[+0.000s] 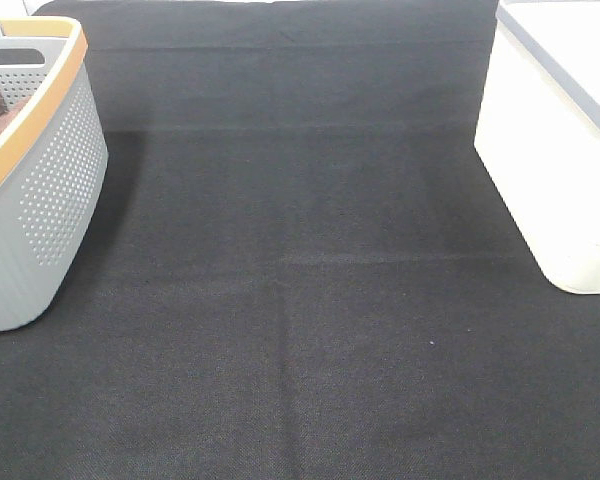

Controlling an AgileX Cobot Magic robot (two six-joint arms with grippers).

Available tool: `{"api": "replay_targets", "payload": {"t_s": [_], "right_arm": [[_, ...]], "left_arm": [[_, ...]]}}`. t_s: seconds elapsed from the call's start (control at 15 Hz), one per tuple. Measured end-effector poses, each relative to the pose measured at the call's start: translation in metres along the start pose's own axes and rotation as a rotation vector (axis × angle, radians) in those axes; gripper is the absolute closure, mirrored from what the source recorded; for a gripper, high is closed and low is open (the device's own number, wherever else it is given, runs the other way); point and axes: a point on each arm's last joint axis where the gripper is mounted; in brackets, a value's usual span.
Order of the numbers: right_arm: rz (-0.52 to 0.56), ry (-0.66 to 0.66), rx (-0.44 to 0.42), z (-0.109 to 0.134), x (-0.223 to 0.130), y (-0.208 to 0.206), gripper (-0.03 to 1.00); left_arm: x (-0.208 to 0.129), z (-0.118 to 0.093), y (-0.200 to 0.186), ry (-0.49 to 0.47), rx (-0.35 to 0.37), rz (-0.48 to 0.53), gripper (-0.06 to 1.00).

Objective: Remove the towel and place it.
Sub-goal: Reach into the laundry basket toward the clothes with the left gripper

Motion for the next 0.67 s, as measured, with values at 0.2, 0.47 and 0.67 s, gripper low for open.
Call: {"api": "replay_targets", "payload": {"t_s": [0.2,0.47,0.67], "right_arm": [[0.000,0.000,0.000,0.0000,0.0000,0.0000,0.20],[0.000,0.000,0.000,0.0000,0.0000,0.0000,0.20],[0.000,0.000,0.000,0.0000,0.0000,0.0000,0.20]], "left_arm": [[0.0000,0.0000,0.0000,0.000,0.000,0.000,0.12],[0.0000,0.0000,0.0000,0.000,0.000,0.000,0.12],[0.0015,-0.0057,-0.0001,-0.037,-0.063,-0.016,0.12]]}}
Point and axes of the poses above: a point on each arm's last joint axis where the gripper is mounted, y pointing out along that axis toward the gripper, z along the wrist's bending axis when the last joint is at zero, x = y × z, and after that the axes turned 1 degree about -y, right-handed
